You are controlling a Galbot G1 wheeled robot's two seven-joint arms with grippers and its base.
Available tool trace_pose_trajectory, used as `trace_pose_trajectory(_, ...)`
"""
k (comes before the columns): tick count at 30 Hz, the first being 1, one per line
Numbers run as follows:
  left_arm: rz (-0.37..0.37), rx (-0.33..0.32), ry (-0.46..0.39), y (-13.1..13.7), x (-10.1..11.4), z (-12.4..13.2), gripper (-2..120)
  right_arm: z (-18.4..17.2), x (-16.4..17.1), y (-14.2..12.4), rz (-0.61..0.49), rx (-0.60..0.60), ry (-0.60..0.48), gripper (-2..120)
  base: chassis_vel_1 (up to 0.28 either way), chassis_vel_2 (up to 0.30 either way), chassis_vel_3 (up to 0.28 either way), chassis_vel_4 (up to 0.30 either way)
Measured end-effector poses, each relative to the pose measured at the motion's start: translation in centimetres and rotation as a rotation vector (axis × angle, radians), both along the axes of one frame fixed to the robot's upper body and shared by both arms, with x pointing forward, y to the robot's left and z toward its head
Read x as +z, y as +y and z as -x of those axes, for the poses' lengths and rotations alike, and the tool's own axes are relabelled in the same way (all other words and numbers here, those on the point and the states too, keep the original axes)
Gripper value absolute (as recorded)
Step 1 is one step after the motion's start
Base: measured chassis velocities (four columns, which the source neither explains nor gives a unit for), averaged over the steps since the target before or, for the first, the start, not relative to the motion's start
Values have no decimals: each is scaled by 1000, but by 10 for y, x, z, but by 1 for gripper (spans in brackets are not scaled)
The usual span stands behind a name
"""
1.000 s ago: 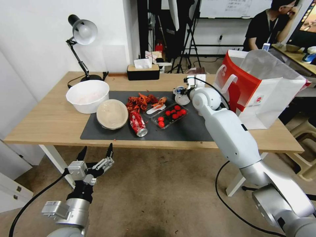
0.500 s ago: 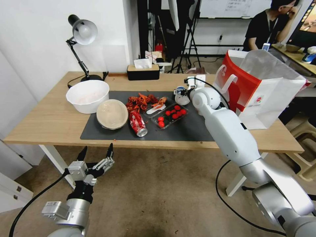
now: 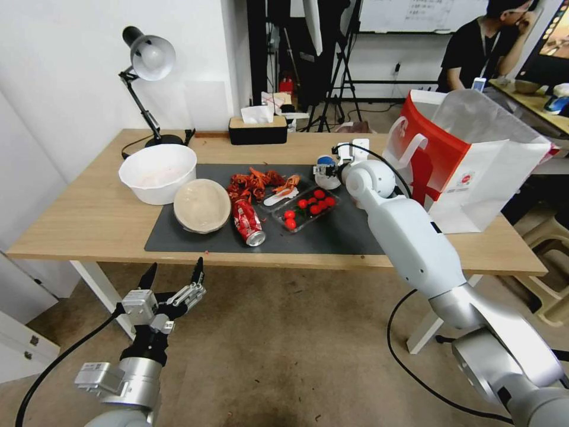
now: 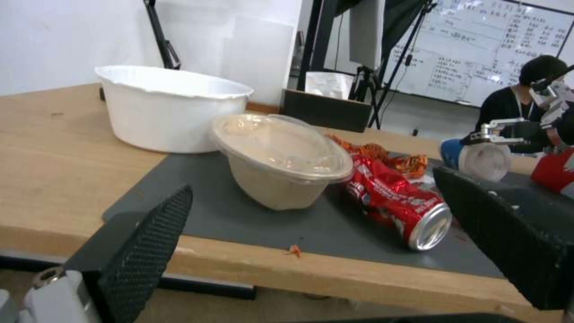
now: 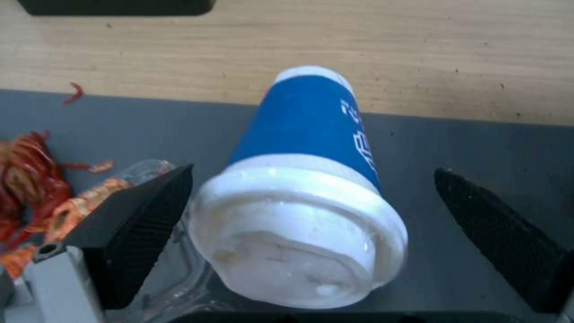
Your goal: Pick up the trash from the table and place it into the takeout bag.
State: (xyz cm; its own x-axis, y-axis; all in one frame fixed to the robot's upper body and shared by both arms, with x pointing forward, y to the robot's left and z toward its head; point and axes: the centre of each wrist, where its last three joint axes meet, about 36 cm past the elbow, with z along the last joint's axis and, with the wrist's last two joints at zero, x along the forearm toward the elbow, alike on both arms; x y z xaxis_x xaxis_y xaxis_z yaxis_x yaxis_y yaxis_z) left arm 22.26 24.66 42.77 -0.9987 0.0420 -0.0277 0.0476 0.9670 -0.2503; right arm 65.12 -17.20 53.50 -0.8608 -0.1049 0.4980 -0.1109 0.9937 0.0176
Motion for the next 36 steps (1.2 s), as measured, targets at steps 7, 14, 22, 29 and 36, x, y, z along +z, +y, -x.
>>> trace_pose_trajectory(7,1,1,2,0,-3,0,100,-4,-5,-3,2,5,10,100,0,0,0,0)
trace_pose_trajectory(14,2,0,1,0,-2,-1,100,-5,-7,-1,-1,8,17,100,0,0,0,0)
trace_pose_trajectory(22,2,0,1,-1,-2,-1,100,-5,-9,1,-2,9,20,100,0,0,0,0)
trace_pose_trajectory(29,2,2,4,0,-4,0,100,-6,-13,3,-5,11,28,100,0,0,0,0)
trace_pose_trajectory(36,4,3,2,0,-4,0,100,-6,-18,-2,-8,2,39,94,0,0,0,0)
